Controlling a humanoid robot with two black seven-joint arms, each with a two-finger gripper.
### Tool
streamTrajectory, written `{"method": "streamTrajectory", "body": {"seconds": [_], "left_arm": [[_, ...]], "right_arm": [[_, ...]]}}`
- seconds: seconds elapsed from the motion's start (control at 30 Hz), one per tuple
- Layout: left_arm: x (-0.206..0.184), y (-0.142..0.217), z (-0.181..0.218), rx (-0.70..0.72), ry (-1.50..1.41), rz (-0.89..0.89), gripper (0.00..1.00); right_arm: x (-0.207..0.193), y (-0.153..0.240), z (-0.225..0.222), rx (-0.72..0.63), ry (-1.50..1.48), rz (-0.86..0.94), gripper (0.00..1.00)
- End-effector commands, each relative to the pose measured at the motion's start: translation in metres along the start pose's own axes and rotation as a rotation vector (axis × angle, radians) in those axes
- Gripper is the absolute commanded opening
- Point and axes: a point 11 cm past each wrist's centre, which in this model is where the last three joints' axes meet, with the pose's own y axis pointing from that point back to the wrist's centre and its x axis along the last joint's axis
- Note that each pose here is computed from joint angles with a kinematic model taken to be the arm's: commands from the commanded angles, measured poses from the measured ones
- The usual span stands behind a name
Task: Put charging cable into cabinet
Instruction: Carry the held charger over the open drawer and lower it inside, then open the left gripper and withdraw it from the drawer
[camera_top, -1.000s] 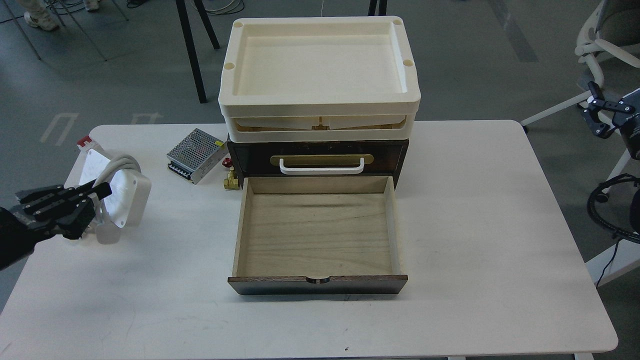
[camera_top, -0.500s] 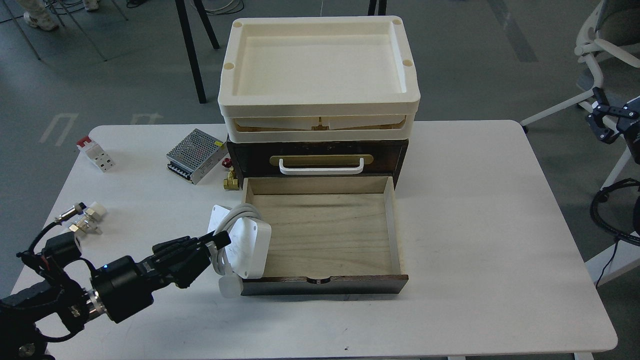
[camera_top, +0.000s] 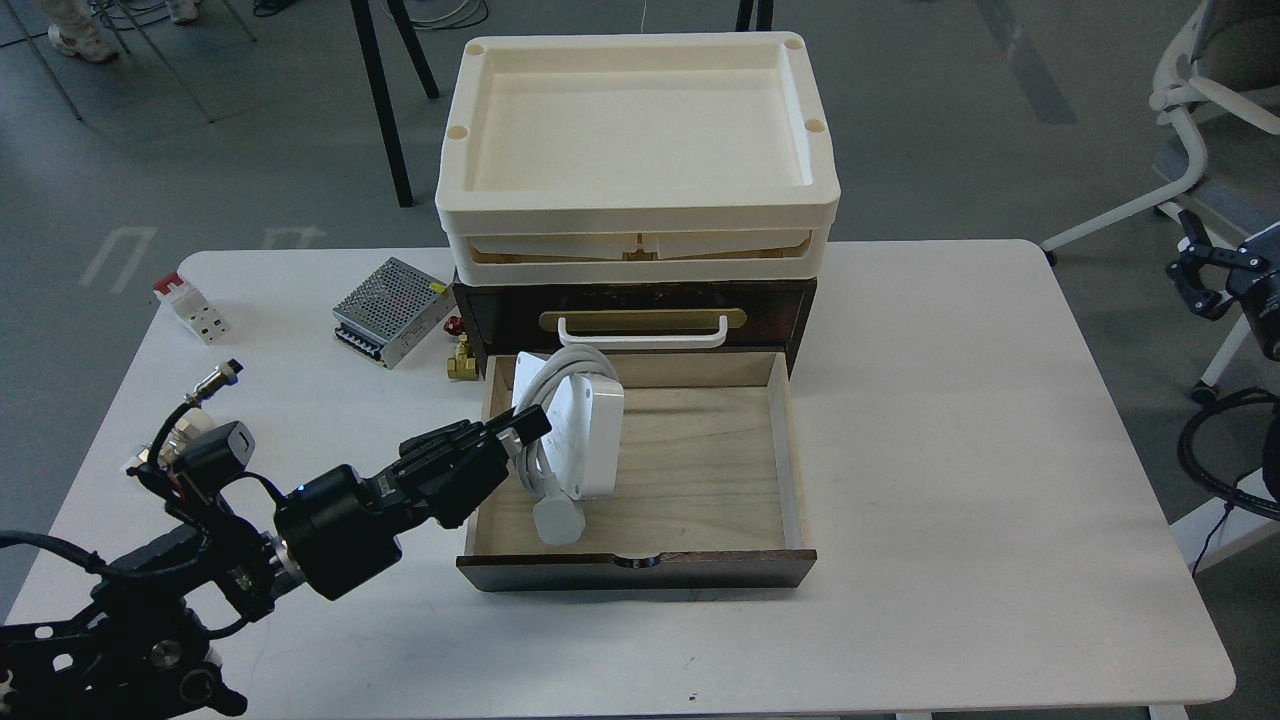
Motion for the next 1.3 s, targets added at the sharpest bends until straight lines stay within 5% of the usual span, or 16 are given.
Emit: {"method": "streamTrajectory", "body": {"seconds": [0.0, 0.27, 0.47, 0.67, 0.77, 0.93, 1.07, 1.13, 1.27], "left_arm": [[-0.013, -0.014, -0.014, 0.028, 0.050, 0.023, 0.03], [-0.030, -0.033, -0.053, 0.104, 0.033, 0.037, 0.12], [-0.037, -0.044, -0.054, 0.099, 0.045, 0.043, 0.65], [-0.041, -0.052, -0.049, 0.087, 0.081, 0.056, 0.87], [-0.032, -0.052, -0.053, 0.115, 0.118, 0.093, 0.88], [0.044, -0.007, -0.078, 0.244, 0.123, 0.297, 0.88], [0.077, 0.056, -0.105, 0.396, 0.227, 0.196, 0.89], [0.112, 0.075, -0.121, 0.440, 0.378, 0.281, 0.89], [0.206, 0.090, -0.121, 0.227, 0.700, 0.507, 0.91]], "right_arm": [[0.000, 0.000, -0.001, 0.009, -0.007, 0.003, 1.00], [0.001, 0.001, 0.000, 0.008, -0.012, 0.006, 1.00], [0.006, 0.007, 0.005, -0.004, -0.012, 0.018, 1.00], [0.009, 0.010, 0.007, -0.004, -0.020, 0.028, 1.00], [0.009, 0.010, 0.007, -0.003, -0.029, 0.030, 1.00], [0.005, 0.007, 0.004, 0.010, -0.036, 0.022, 1.00], [-0.003, -0.002, -0.005, 0.030, -0.036, 0.000, 1.00], [-0.015, -0.012, -0.012, 0.041, -0.024, -0.033, 1.00], [-0.040, -0.026, -0.015, 0.023, 0.016, -0.114, 1.00]]}}
